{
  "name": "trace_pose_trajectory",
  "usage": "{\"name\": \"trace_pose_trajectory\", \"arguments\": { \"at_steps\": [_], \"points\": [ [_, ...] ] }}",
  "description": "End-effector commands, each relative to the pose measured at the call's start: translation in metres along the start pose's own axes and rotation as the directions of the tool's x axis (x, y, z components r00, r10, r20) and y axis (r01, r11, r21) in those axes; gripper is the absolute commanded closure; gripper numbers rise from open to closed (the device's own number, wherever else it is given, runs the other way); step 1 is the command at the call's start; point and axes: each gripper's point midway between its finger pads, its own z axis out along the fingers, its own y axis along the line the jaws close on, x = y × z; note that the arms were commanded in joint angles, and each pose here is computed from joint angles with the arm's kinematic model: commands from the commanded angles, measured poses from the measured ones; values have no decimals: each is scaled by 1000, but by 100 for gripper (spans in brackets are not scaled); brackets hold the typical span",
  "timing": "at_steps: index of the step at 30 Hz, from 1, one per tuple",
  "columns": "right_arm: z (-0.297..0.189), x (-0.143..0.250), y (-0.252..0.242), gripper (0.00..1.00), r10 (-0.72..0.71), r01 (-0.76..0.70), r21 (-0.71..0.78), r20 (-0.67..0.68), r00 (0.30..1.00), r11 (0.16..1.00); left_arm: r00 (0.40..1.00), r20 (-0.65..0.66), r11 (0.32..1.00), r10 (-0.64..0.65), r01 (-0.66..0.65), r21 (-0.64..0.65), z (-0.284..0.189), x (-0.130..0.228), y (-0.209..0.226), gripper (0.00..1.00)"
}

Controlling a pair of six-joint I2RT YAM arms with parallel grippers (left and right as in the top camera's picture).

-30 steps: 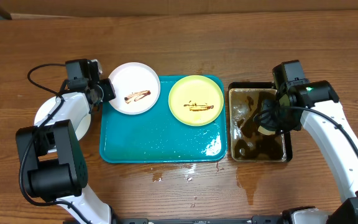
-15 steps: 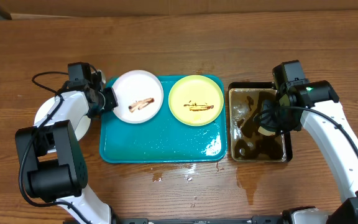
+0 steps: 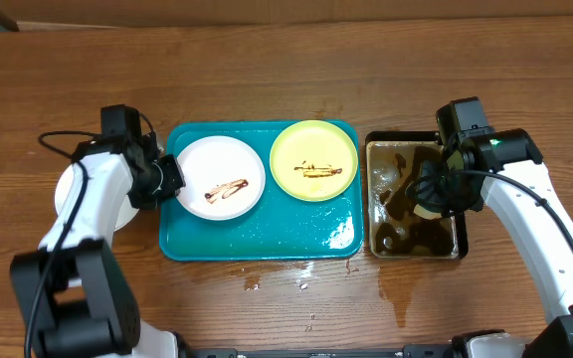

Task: Clean dirty plates on tray and stack at the side
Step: 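Grasp the back white plate with the left gripper and drag it forward, then dip the sponge in the pan's soapy water with the right gripper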

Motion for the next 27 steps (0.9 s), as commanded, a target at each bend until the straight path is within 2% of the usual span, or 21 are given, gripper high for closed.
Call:
{"name": "trace_pose_trajectory", "arguments": {
  "at_steps": [1,7,12,19,27],
  "points": [
    [-3,0,0,96,-4,4,-8,9,1000,1000,999,-36,1000,-14,14,-19,-13,17,1,96],
    [-3,0,0,96,-4,4,-8,9,1000,1000,990,-137,993,-29,13,-117,-2,50,19,96],
    [-3,0,0,96,-4,4,-8,8,1000,1000,985,-169,993,-21,0,-120,16,69,19,96],
    [-3,-1,0,96,-4,4,-10,14,1000,1000,985,-163,991,50,-69,-115,26,75,5,96],
    [1,-15,14,96,-4,8,-68,53,999,998,986,-160,991,43,-62,-116,27,75,1,96]
  ]
}}
